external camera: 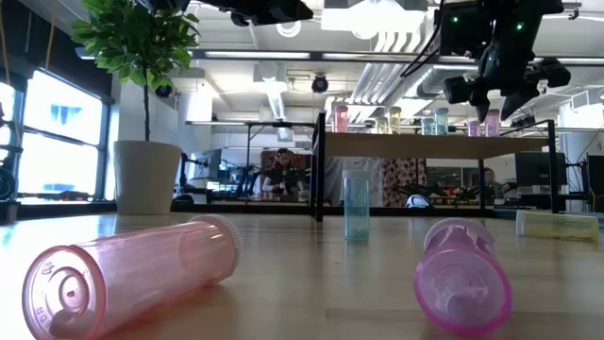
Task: Pick and place medicine bottles onto shelf by color
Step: Put the top purple pill bottle on the shelf aligned with the other purple pill bottle, then put the blue pill bottle on the shelf aligned with the other blue pill bottles
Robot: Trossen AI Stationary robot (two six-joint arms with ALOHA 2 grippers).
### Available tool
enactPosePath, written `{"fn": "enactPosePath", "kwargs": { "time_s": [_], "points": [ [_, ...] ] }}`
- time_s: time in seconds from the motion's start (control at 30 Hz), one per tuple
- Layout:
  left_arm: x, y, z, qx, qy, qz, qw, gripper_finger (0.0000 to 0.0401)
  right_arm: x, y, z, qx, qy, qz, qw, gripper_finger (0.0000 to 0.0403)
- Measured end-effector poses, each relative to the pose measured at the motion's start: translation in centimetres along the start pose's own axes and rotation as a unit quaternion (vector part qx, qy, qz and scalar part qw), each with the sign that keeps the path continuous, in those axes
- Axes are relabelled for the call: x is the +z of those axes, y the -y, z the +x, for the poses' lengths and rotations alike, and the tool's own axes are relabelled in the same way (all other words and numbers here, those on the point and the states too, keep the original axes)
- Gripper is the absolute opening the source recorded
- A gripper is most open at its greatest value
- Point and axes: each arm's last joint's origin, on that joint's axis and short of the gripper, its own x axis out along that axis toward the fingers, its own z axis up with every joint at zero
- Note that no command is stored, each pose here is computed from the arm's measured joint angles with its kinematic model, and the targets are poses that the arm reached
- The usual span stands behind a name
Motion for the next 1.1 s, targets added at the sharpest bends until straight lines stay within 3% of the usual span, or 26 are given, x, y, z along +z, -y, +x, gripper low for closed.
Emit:
{"fn": "enactPosePath", "kwargs": {
  "time_s": [0.53,1.1],
  "points": [
    [0.0,0.0,0.0,0.0,0.0,0.0,1.0,0.0209,0.1,0.0,0.0,-0.002,0.013,0.002,1.0,0.0154],
    [0.0,0.0,0.0,0.0,0.0,0.0,1.0,0.0209,4.1,0.2,-2.7,0.009,0.05,-0.01,0.999,0.0154]
  ]
}}
